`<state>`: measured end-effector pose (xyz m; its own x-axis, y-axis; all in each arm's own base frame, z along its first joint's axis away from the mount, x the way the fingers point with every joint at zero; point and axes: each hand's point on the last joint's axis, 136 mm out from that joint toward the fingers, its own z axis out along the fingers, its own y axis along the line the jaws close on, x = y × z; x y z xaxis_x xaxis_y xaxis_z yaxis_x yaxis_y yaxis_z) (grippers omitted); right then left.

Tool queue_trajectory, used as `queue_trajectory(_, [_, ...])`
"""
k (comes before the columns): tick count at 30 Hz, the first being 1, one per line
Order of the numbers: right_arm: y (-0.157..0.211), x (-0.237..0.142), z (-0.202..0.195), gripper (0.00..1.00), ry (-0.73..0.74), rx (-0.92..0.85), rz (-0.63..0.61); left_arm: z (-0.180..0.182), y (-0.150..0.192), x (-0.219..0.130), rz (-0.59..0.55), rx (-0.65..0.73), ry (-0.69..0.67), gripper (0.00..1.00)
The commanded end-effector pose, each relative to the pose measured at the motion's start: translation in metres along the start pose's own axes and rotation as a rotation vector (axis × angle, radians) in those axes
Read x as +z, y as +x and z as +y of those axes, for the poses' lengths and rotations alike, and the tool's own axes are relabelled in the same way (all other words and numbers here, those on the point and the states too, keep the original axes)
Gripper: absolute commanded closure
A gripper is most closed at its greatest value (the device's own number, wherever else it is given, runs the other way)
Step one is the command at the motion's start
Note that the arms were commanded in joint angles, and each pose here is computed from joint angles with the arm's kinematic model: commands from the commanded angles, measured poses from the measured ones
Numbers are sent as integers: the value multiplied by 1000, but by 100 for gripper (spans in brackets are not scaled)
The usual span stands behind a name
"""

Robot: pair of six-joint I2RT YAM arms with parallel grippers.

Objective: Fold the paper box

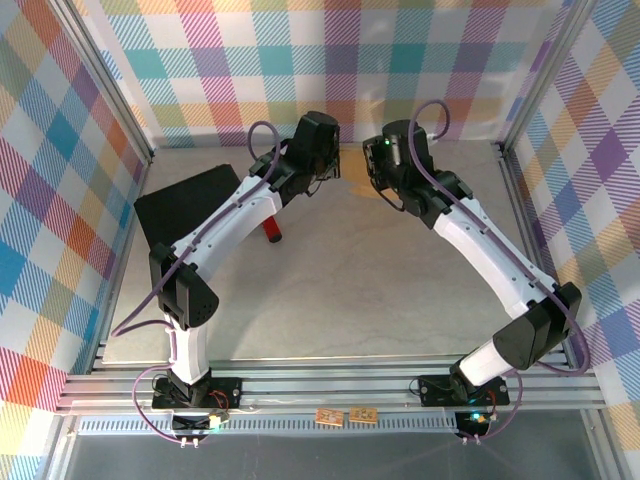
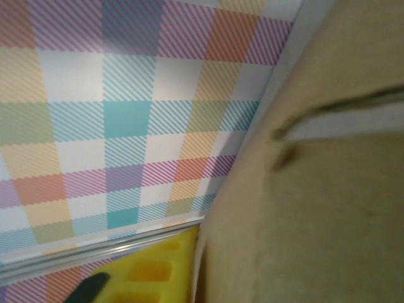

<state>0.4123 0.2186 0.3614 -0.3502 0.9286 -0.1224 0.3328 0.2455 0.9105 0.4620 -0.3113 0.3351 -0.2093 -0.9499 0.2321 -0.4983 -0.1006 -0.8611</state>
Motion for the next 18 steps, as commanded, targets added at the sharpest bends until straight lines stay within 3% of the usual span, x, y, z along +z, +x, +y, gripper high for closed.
queue_trajectory(1, [-15, -2, 6, 100, 7, -15, -26, -23, 20, -22, 75, -11, 73, 96])
queue_trajectory(3, [-26, -7, 14, 100, 4, -44, -13, -29, 23, -32, 105, 30, 91, 67])
queue_trajectory(5, [-36, -15, 18, 100, 7, -76, 2, -35, 18, -48, 103, 100, 98, 46])
queue_trajectory(8, [-55, -30, 18, 100, 0, -75, 39, -49, -1, -77, 77, 251, 137, 27])
queue_trajectory(12, [-70, -57, 21, 100, -14, -31, 150, -49, -39, -111, -19, 509, 124, 25])
queue_trajectory(18, [-65, -109, 36, 100, 6, -20, 265, -18, -89, -140, -91, 668, 44, 31])
